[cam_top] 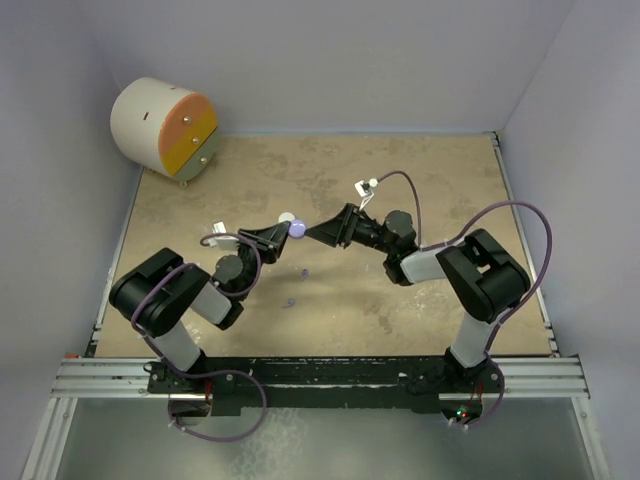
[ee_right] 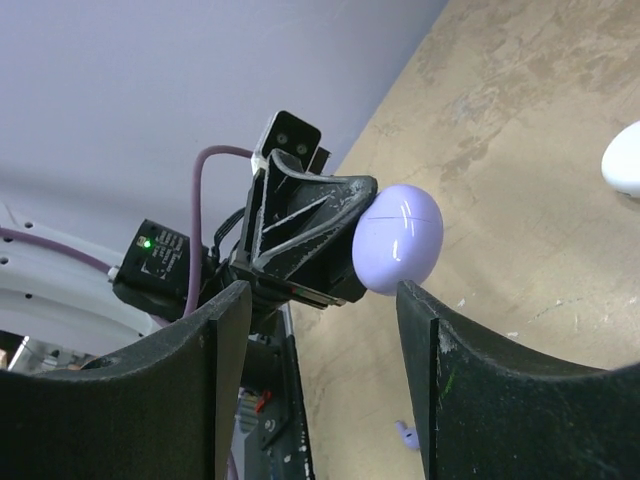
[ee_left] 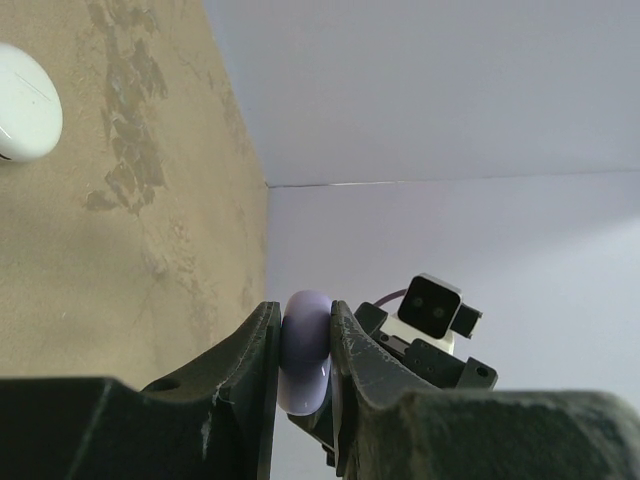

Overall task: Insert the wireless bluetooth earbuds into the charging case
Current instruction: Open the charging case.

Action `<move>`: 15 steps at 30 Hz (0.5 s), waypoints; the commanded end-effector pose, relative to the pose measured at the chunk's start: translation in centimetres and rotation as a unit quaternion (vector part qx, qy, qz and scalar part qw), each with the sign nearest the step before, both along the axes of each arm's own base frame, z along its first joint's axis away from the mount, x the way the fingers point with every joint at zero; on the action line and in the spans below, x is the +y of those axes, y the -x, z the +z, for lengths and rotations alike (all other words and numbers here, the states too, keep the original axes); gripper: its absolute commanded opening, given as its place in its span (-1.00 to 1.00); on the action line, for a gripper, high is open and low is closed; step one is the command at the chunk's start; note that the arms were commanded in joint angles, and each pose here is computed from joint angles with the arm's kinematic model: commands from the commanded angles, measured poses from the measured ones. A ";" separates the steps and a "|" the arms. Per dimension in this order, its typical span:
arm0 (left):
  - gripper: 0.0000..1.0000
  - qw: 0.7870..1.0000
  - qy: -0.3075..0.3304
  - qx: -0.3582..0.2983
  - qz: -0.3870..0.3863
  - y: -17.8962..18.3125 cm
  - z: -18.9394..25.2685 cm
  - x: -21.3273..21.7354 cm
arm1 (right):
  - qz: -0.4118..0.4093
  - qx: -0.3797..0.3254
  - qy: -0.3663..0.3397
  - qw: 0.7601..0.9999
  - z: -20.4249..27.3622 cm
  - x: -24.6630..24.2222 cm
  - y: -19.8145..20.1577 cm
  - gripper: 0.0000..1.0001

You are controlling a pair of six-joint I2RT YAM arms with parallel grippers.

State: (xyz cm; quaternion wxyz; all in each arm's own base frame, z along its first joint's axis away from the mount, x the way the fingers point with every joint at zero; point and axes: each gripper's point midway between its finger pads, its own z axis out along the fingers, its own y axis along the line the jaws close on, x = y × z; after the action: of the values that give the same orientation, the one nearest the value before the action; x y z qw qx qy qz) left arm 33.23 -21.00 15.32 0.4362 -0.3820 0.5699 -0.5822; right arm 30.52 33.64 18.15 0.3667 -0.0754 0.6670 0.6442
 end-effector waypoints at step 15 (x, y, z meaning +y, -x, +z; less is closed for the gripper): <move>-1.00 0.989 0.051 -0.138 -0.001 1.2 8.6 -0.5 | 0.007 -0.004 -0.045 0.999 1.7 0.4 -1.6 0.17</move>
State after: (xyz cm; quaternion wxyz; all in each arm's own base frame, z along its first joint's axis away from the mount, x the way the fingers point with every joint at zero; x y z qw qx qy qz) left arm 32.90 -21.42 17.47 0.4553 -0.3615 0.5565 -0.5936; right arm 31.63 33.78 16.27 0.3371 -0.0404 0.6792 0.6507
